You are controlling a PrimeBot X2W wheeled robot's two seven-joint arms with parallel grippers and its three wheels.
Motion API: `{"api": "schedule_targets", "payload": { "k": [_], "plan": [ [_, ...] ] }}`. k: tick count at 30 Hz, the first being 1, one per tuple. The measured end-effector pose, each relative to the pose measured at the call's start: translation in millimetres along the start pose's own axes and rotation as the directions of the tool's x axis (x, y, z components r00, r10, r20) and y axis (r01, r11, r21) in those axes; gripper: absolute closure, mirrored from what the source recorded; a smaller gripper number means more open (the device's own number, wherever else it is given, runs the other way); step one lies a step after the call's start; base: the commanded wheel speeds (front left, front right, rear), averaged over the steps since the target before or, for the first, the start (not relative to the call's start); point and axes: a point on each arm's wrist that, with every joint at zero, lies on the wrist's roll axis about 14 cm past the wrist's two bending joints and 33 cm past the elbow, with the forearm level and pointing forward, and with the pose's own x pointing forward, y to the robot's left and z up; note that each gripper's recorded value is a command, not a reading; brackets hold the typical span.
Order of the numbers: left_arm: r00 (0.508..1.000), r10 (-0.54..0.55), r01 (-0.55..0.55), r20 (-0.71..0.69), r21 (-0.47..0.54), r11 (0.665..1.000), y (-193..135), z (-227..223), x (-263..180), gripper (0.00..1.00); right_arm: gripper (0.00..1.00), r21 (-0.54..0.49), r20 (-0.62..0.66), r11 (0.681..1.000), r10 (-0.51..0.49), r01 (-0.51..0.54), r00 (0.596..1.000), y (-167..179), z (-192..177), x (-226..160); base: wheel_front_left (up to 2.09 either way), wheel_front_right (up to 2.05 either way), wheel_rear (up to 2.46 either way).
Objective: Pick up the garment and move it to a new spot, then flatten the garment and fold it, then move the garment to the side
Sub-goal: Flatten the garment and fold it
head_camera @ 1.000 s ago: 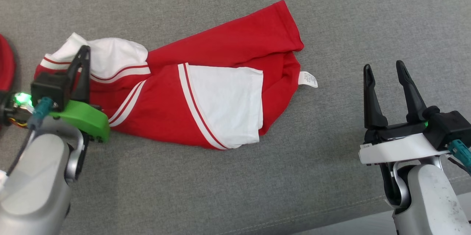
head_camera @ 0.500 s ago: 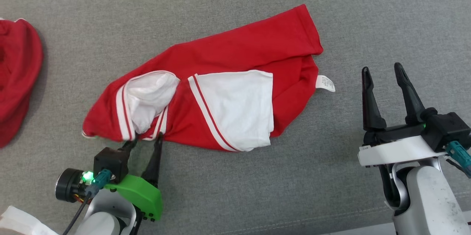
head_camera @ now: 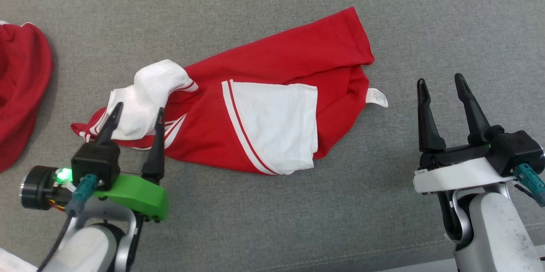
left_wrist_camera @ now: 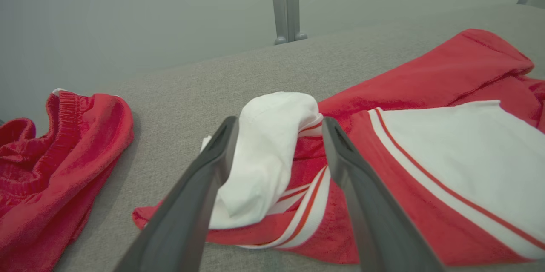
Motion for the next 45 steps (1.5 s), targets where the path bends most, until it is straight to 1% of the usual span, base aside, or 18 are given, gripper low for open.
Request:
{"api": "schedule_targets", "payload": {
  "k": [5, 9, 10, 16, 17, 18, 20, 21, 23, 24, 27, 29, 31, 34, 37, 40, 45],
  "plan": [
    [0.990, 0.069, -0.057, -0.121, 0.101, 0.993, 37, -17, 10, 0.00, 0.00, -0.005, -0.010, 1.000, 0.000, 0.000, 1.000, -1, -4, 0, 0.00, 0.00, 0.00],
    [0.985, 0.062, -0.037, -0.159, 0.152, 0.988, 43, -21, 20, 0.00, 0.00, -0.011, -0.014, 1.000, -0.012, 0.011, 1.000, -5, -5, 0, 0.00, 0.00, 0.00],
    [0.983, 0.062, -0.030, -0.170, 0.184, 0.982, 45, -22, 22, 0.00, 0.00, -0.011, -0.016, 1.000, -0.014, 0.014, 1.000, -6, -6, 0, 0.00, 0.00, 0.00],
    [0.964, 0.081, -0.001, -0.252, 0.302, 0.953, 56, -37, 30, 0.00, 0.00, -0.012, -0.024, 0.999, -0.031, 0.031, 0.999, -13, -9, -1, 0.00, 0.00, 0.00],
    [0.963, 0.082, 0.003, -0.258, 0.312, 0.950, 56, -38, 31, 0.31, 0.00, -0.011, -0.025, 0.999, -0.035, 0.035, 0.999, -14, -9, -1, 0.00, 0.00, 0.00],
    [0.961, 0.083, 0.005, -0.264, 0.315, 0.949, 57, -39, 32, 0.45, 0.00, -0.009, -0.024, 0.999, -0.037, 0.037, 0.999, -15, -9, 0, 0.00, 0.00, 0.00],
    [0.959, 0.081, 0.014, -0.271, 0.331, 0.943, 56, -41, 35, 0.56, 0.00, -0.008, -0.027, 0.999, -0.042, 0.042, 0.999, -16, -11, 0, 0.00, 0.00, 0.00],
    [0.957, 0.084, 0.016, -0.277, 0.339, 0.941, 57, -42, 35, 0.72, 0.00, -0.008, -0.029, 0.999, -0.044, 0.043, 0.999, -17, -12, 0, 0.00, 0.00, 0.00],
    [0.949, 0.090, 0.021, -0.301, 0.346, 0.938, 59, -46, 36, 0.98, 0.00, -0.002, -0.034, 0.999, -0.049, 0.049, 0.998, -19, -14, 0, 0.00, 0.00, 0.00],
    [0.944, 0.091, 0.026, -0.316, 0.349, 0.937, 59, -50, 36, 1.00, 0.00, -0.001, -0.036, 0.999, -0.050, 0.050, 0.998, -19, -15, 0, 0.00, 0.00, 0.00],
    [0.937, 0.087, 0.039, -0.339, 0.348, 0.937, 60, -54, 37, 1.00, 0.00, 0.005, -0.038, 0.999, -0.054, 0.054, 0.998, -20, -16, 1, 0.00, 0.00, 0.00],
    [0.940, 0.074, 0.047, -0.332, 0.343, 0.938, 57, -52, 38, 1.00, 0.00, 0.005, -0.040, 0.998, -0.055, 0.056, 0.998, -21, -17, 1, 0.00, 0.00, 0.00],
    [0.957, 0.055, 0.049, -0.284, 0.346, 0.937, 53, -40, 41, 1.00, 0.00, 0.007, -0.038, 0.998, -0.057, 0.057, 0.998, -21, -17, 1, 0.00, 0.00, 0.00],
    [0.987, 0.041, 0.017, -0.157, 0.351, 0.936, 49, -9, 47, 1.00, 0.00, 0.010, -0.028, 0.999, -0.052, 0.052, 0.998, -19, -13, 3, 0.00, 0.00, 0.00],
    [0.997, 0.027, -0.001, -0.073, 0.338, 0.941, 44, 13, 44, 1.00, 0.00, 0.013, -0.013, 0.999, -0.034, 0.034, 0.999, -13, -9, 7, 0.00, 0.00, 0.00],
    [1.000, 0.009, -0.008, -0.002, 0.272, 0.962, 38, 31, 39, 1.00, 0.00, 0.038, -0.047, 0.999, 0.011, -0.009, 0.999, 3, -21, 10, 0.00, 0.00, 0.00],
    [0.999, 0.005, -0.016, 0.047, 0.220, 0.975, 38, 42, 25, 1.00, 0.00, 0.021, -0.114, 0.995, 0.095, -0.094, 0.989, 29, -45, 22, 0.00, 0.00, 0.00]
  ]
}}
